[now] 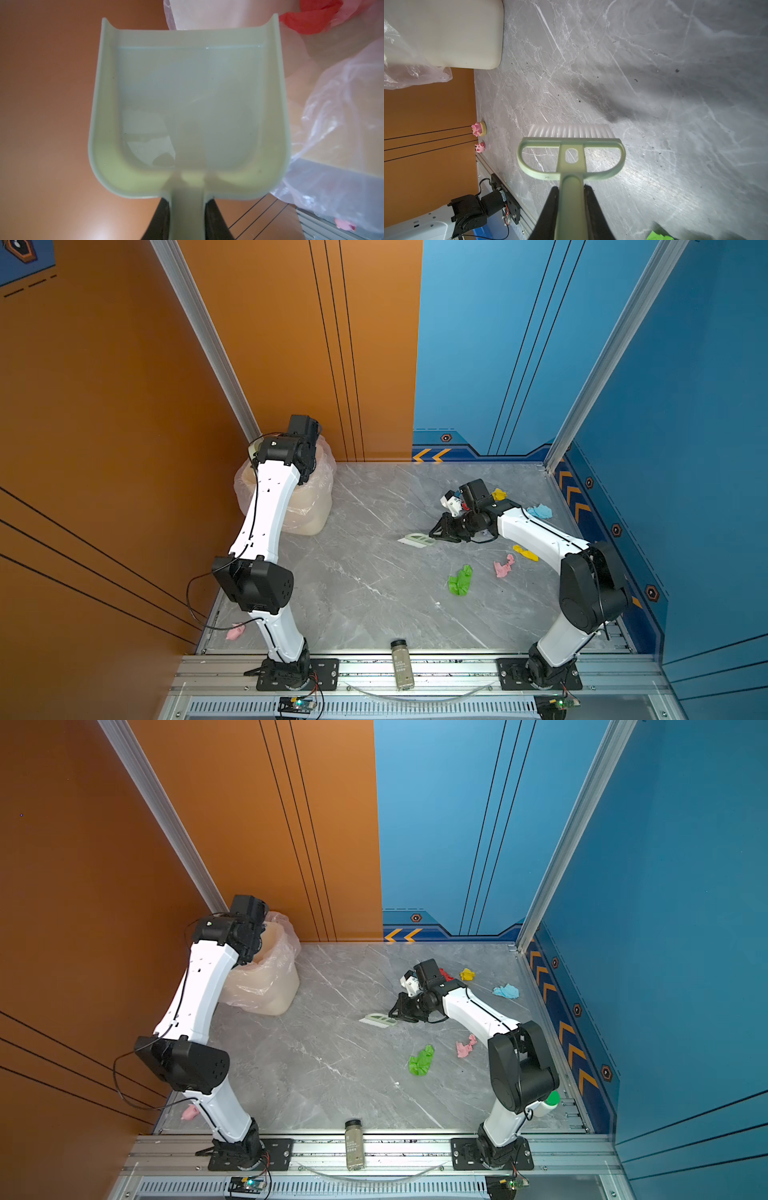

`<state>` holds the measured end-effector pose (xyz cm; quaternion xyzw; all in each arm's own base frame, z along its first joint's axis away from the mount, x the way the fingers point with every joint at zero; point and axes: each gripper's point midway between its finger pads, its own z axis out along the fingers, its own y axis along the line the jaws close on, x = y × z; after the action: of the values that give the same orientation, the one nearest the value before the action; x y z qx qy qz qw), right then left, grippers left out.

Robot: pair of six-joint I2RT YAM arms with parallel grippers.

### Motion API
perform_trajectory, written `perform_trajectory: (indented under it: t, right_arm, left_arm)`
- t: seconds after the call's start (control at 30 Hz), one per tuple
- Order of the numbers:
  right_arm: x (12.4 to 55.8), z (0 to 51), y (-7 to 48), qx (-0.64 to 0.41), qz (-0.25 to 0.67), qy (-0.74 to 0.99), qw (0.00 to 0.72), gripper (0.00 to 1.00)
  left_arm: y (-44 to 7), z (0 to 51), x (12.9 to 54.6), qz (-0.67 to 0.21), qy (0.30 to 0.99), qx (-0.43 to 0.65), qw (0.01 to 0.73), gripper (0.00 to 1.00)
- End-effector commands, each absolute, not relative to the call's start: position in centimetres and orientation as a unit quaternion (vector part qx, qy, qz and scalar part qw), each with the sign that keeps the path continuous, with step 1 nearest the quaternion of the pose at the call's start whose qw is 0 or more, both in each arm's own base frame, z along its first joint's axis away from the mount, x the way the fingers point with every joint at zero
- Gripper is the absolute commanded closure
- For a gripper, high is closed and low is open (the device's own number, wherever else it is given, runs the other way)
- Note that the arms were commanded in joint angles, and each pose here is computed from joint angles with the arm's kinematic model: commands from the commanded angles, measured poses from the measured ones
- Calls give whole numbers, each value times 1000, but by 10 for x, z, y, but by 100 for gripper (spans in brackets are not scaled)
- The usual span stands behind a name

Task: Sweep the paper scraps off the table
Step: 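Tilt the dustpan with the left gripper to dump the papers into the bin, then lower the empty dustpan to the table while the right gripper moves the brush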

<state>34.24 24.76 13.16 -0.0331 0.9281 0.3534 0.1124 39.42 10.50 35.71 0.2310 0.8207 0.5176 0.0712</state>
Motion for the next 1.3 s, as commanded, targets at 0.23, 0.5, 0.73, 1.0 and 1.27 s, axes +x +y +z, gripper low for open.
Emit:
perform_trajectory:
  t: [0.23,0.5,0.73,1.0,1.27]
  right_arm:
    - [348,153,241,-45,338,928,149,100]
    - [339,181,215,-41,307,931,195,100]
    - [332,185,196,-19,286,934,212,100]
    - [328,184,169,9,226,946,231,100]
    - [316,187,144,40,181,951,247,100]
  left_arm:
    - [65,418,401,427,847,159,273,100]
    - [17,431,395,347,853,151,359,100]
    - [-10,437,382,238,869,100,422,100]
    - [-52,426,369,96,884,68,452,100]
    - [-133,402,362,44,880,160,445,100]
